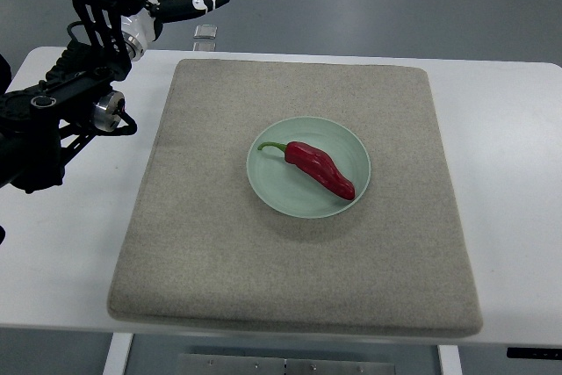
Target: Place red pepper on plate with left hand
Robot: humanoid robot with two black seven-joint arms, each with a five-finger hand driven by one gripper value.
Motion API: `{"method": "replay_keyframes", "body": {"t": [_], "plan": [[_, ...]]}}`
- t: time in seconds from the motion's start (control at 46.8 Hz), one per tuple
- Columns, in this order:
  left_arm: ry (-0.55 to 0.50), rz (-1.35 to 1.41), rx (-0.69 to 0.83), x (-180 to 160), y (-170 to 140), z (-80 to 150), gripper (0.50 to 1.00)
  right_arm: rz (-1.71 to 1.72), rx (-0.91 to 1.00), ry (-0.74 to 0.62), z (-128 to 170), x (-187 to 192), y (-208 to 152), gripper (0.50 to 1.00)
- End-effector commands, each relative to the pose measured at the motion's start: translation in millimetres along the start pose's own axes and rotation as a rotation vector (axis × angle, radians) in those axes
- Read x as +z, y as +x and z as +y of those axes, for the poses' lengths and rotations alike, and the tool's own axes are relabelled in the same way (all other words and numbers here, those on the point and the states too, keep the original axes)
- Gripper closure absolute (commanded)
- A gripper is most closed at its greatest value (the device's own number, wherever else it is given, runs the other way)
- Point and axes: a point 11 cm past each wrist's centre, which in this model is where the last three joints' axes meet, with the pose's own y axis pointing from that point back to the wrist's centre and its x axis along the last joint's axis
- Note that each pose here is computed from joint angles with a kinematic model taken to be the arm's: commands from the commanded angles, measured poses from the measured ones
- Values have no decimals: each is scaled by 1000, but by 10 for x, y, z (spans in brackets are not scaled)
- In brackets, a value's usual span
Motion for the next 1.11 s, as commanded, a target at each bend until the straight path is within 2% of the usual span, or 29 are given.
{"method": "replay_keyframes", "body": {"t": [0.0,0.149,0.406,1.089], "plan": [[17,58,50,-33,103,-1,506,0,0,-1,0,5,-1,572],[55,135,122,-202,259,78,506,0,0,1,0,-4,0,572],[61,316,250,-443,545,276,504,0,0,1,0,-4,0,572],[32,615,284,-549,608,366,500,-2,-6,1,1,-6,-17,572]]}}
